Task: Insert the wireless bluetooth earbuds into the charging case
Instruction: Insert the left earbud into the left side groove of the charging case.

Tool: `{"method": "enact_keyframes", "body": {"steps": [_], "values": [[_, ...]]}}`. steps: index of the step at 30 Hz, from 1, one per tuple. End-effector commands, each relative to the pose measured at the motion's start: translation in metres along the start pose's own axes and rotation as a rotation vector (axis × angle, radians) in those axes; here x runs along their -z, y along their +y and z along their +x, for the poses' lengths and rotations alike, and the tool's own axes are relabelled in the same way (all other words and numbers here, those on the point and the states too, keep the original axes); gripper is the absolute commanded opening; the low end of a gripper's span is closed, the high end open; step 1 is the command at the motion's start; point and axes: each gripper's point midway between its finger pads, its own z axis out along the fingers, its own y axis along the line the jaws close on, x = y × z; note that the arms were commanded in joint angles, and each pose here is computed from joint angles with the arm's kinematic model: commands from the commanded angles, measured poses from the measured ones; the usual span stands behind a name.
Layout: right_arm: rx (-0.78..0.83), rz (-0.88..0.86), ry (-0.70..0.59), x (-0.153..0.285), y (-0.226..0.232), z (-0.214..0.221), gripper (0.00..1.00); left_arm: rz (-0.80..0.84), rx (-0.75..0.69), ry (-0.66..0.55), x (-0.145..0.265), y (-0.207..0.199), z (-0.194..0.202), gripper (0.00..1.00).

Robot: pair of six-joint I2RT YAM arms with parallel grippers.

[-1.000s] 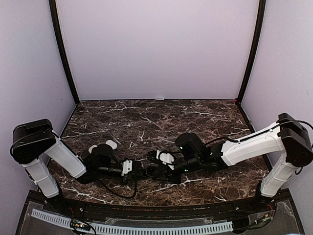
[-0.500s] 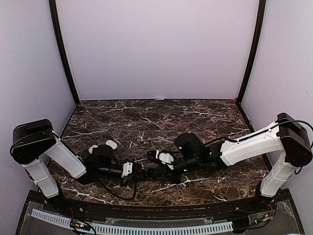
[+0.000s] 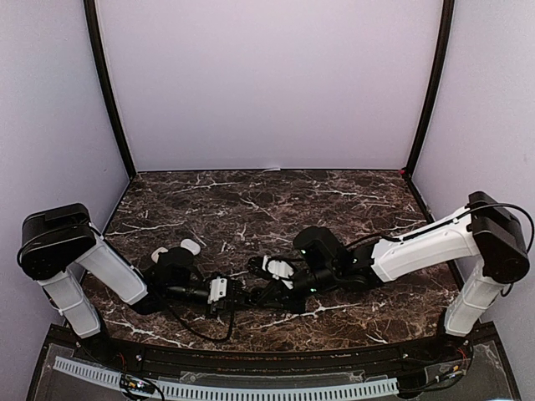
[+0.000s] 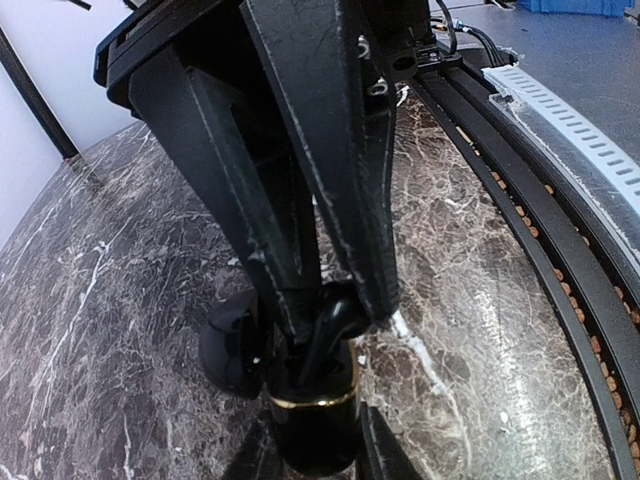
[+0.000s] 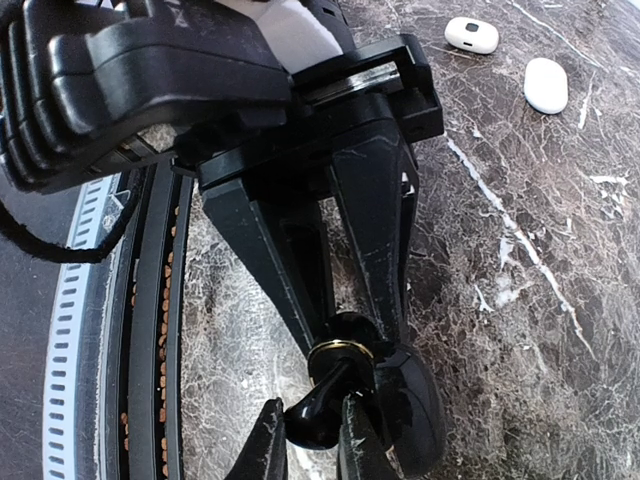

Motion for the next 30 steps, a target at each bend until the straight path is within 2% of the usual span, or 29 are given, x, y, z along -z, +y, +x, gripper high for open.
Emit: {"method": "enact_keyframes", "body": {"steps": [1, 6, 15, 30], "values": [[-0.017, 0.021, -0.019, -0.003, -0.009, -0.012, 0.11, 0.017, -0.039, -0.061, 0.001, -0.004, -0.017, 0.00], [-0.033, 0.041, -0.018, -0.002, -0.012, -0.014, 0.13, 0.048, -0.058, -0.118, 0.006, -0.011, -0.028, 0.00], [-0.083, 0.061, -0.028, 0.001, -0.015, -0.023, 0.13, 0.074, -0.089, -0.110, 0.004, -0.018, -0.027, 0.00], [-0.329, 0.041, -0.012, 0.000, -0.012, -0.021, 0.13, -0.021, -0.114, -0.136, 0.010, -0.007, -0.036, 0.00]]}}
